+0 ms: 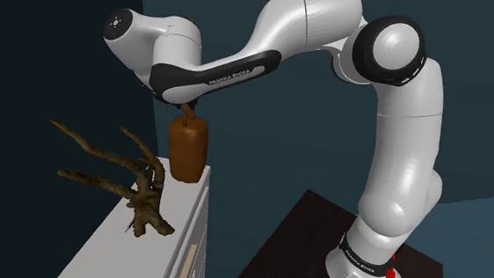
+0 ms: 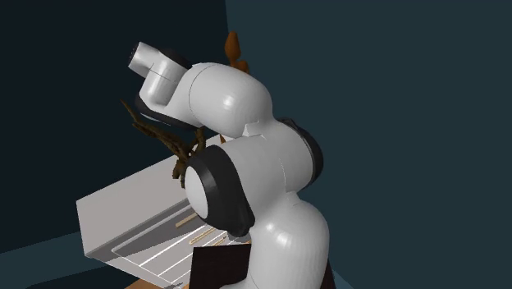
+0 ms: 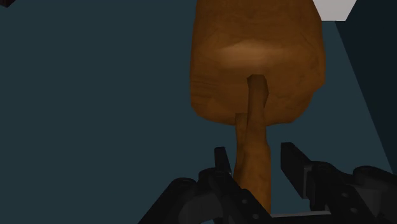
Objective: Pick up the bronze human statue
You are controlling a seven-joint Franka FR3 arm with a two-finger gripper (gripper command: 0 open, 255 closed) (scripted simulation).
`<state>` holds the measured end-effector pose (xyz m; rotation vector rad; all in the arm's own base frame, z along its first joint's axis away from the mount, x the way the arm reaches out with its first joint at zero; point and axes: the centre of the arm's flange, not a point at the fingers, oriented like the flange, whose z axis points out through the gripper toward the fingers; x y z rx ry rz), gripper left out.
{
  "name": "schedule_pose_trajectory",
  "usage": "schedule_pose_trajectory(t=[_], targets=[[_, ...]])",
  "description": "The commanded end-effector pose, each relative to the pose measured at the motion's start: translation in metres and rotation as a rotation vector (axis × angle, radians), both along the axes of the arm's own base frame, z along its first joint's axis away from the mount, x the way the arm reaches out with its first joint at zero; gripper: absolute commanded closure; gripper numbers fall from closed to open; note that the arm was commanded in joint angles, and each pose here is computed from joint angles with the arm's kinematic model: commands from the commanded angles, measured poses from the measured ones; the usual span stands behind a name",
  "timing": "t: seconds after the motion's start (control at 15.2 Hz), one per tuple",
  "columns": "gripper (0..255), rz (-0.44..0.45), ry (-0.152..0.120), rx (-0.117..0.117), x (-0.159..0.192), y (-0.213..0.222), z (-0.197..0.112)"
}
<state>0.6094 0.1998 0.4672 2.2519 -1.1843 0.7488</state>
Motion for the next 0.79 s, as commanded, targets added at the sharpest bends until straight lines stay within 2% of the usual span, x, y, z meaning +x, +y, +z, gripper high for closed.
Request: schedule_pose_trajectory(t=[0.0, 0.73], targets=[[255, -0.002, 0.004, -0.001, 0.0, -0.001, -0.002], [255, -0.002, 0.004, -0.001, 0.0, -0.001, 0.051]])
